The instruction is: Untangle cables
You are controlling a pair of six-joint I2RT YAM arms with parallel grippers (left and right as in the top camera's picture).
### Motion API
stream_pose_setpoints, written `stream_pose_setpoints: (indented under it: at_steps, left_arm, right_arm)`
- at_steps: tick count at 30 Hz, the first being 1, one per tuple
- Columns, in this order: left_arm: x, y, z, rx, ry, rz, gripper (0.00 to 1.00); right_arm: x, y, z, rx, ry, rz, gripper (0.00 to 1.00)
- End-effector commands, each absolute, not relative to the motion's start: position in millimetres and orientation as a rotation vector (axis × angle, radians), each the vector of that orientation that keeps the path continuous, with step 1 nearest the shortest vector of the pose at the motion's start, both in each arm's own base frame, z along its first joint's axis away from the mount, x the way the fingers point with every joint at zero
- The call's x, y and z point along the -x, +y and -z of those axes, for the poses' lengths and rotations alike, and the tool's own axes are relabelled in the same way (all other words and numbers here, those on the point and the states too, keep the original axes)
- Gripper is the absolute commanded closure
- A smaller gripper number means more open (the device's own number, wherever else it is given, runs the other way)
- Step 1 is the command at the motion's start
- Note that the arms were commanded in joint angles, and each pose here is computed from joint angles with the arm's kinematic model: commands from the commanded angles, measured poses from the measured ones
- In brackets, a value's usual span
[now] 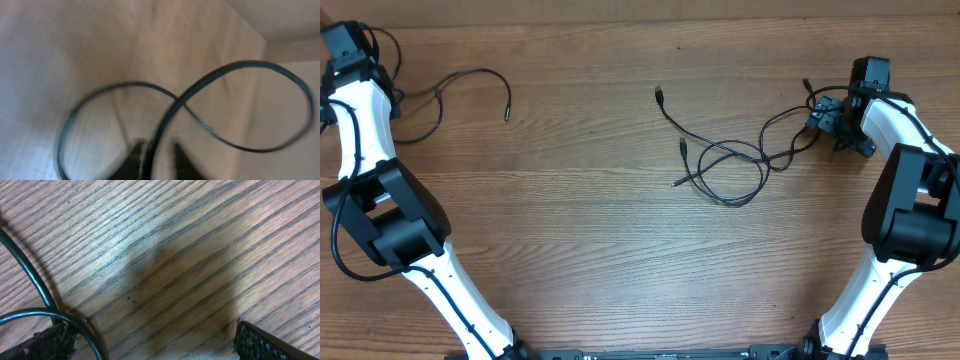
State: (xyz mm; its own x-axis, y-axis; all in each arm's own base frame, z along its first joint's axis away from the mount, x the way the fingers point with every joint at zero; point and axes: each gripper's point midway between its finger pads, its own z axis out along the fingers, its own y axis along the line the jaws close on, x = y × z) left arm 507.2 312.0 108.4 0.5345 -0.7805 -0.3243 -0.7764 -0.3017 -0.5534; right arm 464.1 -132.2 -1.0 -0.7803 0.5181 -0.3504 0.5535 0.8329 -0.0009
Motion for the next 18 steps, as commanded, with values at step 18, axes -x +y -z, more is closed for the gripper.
stream_pose_setpoints:
  at_steps: [18]
  left_arm:
    - [-522.3, 197.7, -111.6, 1.663, 2.13, 0.465, 0.0]
  right_arm:
    - [-422.4, -120.1, 70.3, -0.853, 2.863, 0.146, 0.0]
